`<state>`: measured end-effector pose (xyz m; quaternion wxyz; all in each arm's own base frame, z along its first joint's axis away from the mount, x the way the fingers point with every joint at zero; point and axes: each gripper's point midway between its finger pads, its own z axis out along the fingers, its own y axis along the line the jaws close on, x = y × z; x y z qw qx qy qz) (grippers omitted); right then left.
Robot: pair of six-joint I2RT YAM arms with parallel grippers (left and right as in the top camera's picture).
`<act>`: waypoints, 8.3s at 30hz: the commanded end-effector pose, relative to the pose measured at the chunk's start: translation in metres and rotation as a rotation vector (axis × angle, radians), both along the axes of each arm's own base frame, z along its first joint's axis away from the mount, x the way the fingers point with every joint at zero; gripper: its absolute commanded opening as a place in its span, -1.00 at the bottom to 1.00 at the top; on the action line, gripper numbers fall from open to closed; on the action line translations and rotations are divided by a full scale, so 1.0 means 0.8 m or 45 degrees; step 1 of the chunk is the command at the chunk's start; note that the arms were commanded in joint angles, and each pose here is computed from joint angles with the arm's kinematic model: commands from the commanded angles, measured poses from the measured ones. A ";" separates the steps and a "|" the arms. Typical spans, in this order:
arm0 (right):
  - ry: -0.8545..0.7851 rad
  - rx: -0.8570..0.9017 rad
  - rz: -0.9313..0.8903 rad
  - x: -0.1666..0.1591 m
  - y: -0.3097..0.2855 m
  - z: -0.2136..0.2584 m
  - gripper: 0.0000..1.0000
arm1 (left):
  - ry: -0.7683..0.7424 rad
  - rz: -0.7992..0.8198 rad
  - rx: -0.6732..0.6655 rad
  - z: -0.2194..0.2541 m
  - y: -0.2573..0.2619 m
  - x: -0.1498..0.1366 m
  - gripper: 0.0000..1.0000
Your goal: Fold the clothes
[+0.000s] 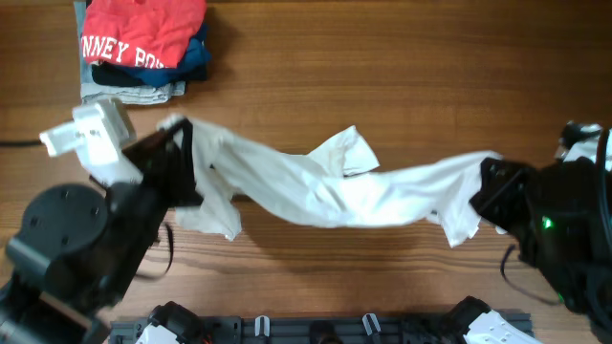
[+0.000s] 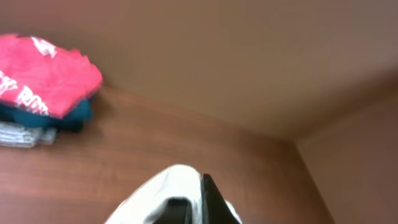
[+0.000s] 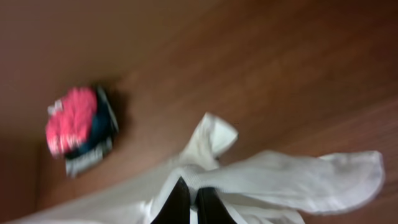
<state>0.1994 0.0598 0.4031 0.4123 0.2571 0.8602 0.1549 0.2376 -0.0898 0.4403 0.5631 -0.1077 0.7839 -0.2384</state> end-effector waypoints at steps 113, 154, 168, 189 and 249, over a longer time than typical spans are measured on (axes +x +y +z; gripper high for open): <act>0.313 -0.121 0.086 0.031 -0.031 -0.083 -0.92 | 0.634 -0.136 0.374 -0.089 -0.097 0.041 -0.92; 0.083 -0.147 -0.049 0.118 -0.149 0.043 -0.91 | 0.655 -0.185 0.351 -0.072 -0.093 0.129 -0.92; -0.464 0.079 -0.045 0.257 -0.235 0.140 -0.91 | -0.399 0.160 0.361 0.168 -0.030 0.291 -0.92; 0.984 0.094 0.055 0.156 -0.192 -0.242 -0.91 | 1.722 -0.248 0.428 -0.359 -0.071 0.155 -0.92; 1.008 0.350 -0.059 0.035 -0.118 -0.470 -0.91 | 1.666 -0.059 0.319 -0.524 -0.031 0.020 -0.92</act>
